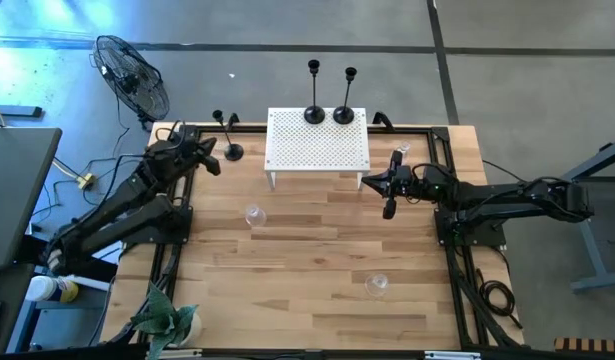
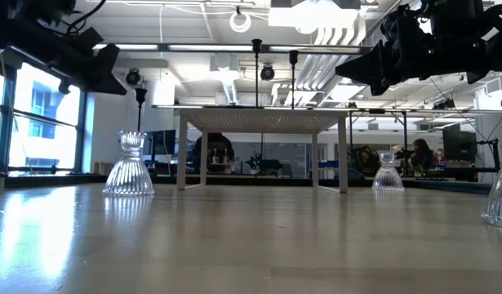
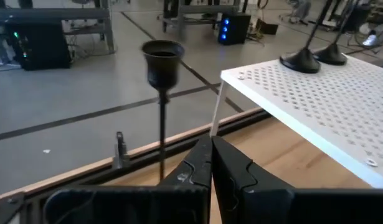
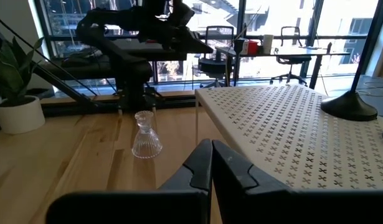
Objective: Pick & Place candle stick holders
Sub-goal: Put the black candle holder on the shelf
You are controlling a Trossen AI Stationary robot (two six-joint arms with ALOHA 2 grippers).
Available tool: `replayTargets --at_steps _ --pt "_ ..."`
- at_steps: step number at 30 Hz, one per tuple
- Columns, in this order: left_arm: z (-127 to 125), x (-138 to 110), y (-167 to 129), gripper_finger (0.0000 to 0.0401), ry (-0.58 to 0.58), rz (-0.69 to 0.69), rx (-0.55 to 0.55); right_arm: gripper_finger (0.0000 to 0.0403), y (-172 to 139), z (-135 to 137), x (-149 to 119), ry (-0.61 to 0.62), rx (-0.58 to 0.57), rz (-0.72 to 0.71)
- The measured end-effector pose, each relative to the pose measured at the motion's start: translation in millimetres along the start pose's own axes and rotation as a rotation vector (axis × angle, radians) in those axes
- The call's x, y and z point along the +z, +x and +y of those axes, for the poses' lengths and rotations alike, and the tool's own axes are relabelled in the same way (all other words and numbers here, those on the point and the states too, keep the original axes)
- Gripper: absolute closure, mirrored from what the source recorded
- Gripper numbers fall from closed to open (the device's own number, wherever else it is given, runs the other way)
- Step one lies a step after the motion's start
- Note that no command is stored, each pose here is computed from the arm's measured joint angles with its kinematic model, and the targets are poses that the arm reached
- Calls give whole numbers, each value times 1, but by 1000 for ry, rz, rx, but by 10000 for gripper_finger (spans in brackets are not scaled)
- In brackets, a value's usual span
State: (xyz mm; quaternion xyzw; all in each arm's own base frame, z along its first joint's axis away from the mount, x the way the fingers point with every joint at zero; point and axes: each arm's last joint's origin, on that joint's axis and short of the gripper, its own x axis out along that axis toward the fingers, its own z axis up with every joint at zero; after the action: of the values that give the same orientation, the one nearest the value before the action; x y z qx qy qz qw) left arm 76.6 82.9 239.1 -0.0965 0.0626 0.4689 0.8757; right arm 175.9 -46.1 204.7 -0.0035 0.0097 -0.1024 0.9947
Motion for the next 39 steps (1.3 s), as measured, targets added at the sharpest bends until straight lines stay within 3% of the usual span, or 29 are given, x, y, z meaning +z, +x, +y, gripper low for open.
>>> replayTargets --at_steps 6,11,16,22,25,39 --pt "12 0 4 400 31 40 -117 401 0 0 0 1 2 0" --pt "20 -2 12 390 13 74 -70 402 0 0 0 2 2 -1" --pt "19 -1 26 328 11 80 -137 401 0 0 0 1 1 -5" --pt "22 2 44 233 16 53 -35 401 0 0 0 8 1 -5" --pt "23 1 54 205 16 46 -29 402 0 0 0 9 1 -5" --pt "26 0 79 206 71 6 21 401 0 0 0 9 0 -5"
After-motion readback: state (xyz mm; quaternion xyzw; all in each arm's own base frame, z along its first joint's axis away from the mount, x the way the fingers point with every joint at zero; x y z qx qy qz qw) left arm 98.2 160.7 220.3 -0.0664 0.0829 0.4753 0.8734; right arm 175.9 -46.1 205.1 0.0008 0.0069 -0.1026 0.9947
